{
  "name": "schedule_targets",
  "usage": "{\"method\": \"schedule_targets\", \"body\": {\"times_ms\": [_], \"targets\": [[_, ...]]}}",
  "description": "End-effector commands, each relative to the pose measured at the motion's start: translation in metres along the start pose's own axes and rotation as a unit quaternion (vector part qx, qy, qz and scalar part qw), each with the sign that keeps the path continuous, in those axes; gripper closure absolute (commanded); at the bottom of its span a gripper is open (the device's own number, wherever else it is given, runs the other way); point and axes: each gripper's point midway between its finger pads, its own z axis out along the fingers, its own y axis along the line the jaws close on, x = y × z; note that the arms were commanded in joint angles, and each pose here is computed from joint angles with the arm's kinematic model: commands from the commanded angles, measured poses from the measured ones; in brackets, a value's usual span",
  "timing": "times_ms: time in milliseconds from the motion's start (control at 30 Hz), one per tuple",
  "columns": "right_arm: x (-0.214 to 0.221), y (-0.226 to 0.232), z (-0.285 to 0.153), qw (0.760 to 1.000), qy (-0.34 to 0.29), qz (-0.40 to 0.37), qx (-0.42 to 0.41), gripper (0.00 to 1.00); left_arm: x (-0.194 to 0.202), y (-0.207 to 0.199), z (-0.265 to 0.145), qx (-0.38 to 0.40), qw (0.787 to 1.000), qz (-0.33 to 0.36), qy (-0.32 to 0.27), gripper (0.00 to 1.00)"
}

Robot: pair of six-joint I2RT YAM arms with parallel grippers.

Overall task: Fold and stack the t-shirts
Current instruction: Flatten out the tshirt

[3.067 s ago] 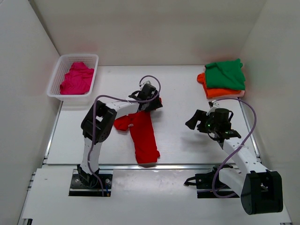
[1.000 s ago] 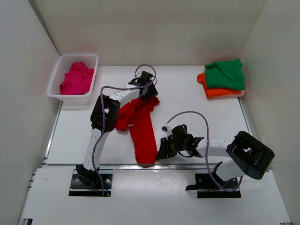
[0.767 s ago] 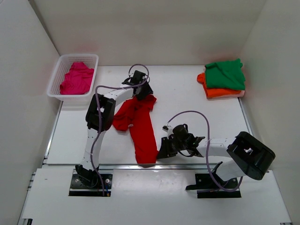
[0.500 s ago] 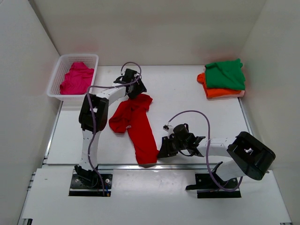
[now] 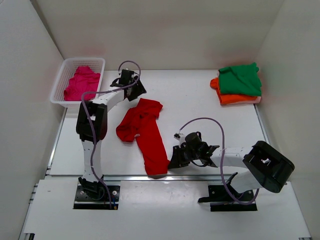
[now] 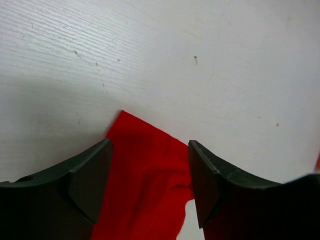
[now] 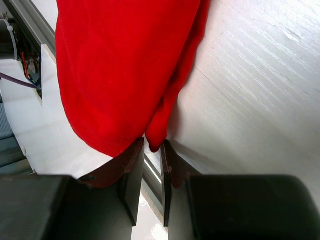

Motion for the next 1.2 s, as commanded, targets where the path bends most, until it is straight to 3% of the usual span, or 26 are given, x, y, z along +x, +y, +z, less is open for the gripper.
{"method": "schedule_targets", "body": {"times_ms": [0, 200, 233, 367, 433, 467, 500, 567, 633, 700, 733, 833, 933, 1033, 1067, 1167], "targets": [[-0.009, 0.009, -0.003, 1.0, -0.016, -0.016, -0.013, 0.83, 0.0, 0.007, 0.009, -0.03, 0.999, 0.034, 0.004, 0.27], [-0.013, 0.01, -0.004, 1.0, -0.023, -0.015, -0.014, 0.83, 0.017, 0.015, 0.034, -0.11, 0.988, 0.1, 0.038, 0.21], [-0.013, 0.012, -0.004, 0.999, -0.025, -0.017, -0.017, 0.84, 0.037, 0.025, 0.038, -0.132, 0.982, 0.118, 0.072, 0.19], [-0.017, 0.009, -0.007, 0.999, -0.032, -0.02, -0.013, 0.84, 0.05, 0.019, 0.041, -0.157, 0.966, 0.181, 0.095, 0.23], [-0.017, 0.008, -0.008, 0.999, -0.03, -0.02, -0.012, 0.84, 0.056, 0.02, 0.035, -0.175, 0.957, 0.204, 0.105, 0.5], [-0.016, 0.011, -0.008, 0.999, -0.029, -0.023, -0.015, 0.84, 0.06, 0.023, 0.036, -0.179, 0.955, 0.21, 0.111, 0.53], [-0.016, 0.01, -0.008, 0.999, -0.031, -0.022, -0.012, 0.85, 0.061, 0.026, 0.033, -0.18, 0.954, 0.209, 0.118, 0.52], [-0.019, 0.01, -0.008, 0.999, -0.036, -0.023, -0.012, 0.85, 0.071, 0.025, 0.029, -0.172, 0.953, 0.213, 0.132, 0.36], [-0.018, 0.012, -0.009, 0.999, -0.036, -0.023, -0.013, 0.85, 0.075, 0.026, 0.023, -0.163, 0.954, 0.211, 0.134, 0.28], [-0.017, 0.011, -0.009, 0.999, -0.035, -0.022, -0.011, 0.85, 0.082, 0.041, 0.02, -0.159, 0.956, 0.199, 0.143, 0.26], [-0.017, 0.01, -0.01, 0.999, -0.036, -0.021, -0.01, 0.85, 0.074, 0.032, 0.017, -0.141, 0.963, 0.193, 0.127, 0.35], [-0.015, 0.009, -0.012, 0.999, -0.036, -0.019, -0.008, 0.86, 0.078, 0.037, 0.008, -0.123, 0.967, 0.176, 0.139, 1.0], [-0.02, 0.012, -0.013, 0.999, -0.043, -0.022, -0.012, 0.86, 0.062, 0.025, -0.002, -0.1, 0.973, 0.163, 0.126, 1.0], [-0.024, 0.004, -0.016, 0.999, -0.046, -0.027, 0.007, 0.94, 0.021, -0.006, -0.03, -0.058, 0.984, 0.153, 0.076, 1.0], [-0.031, -0.002, -0.02, 0.998, -0.054, -0.027, 0.019, 1.0, -0.002, -0.022, -0.047, -0.039, 0.988, 0.143, 0.048, 1.0], [-0.053, -0.01, -0.037, 0.995, -0.079, -0.036, 0.044, 1.0, -0.057, -0.054, -0.1, 0.003, 0.992, 0.124, -0.016, 1.0]]}}
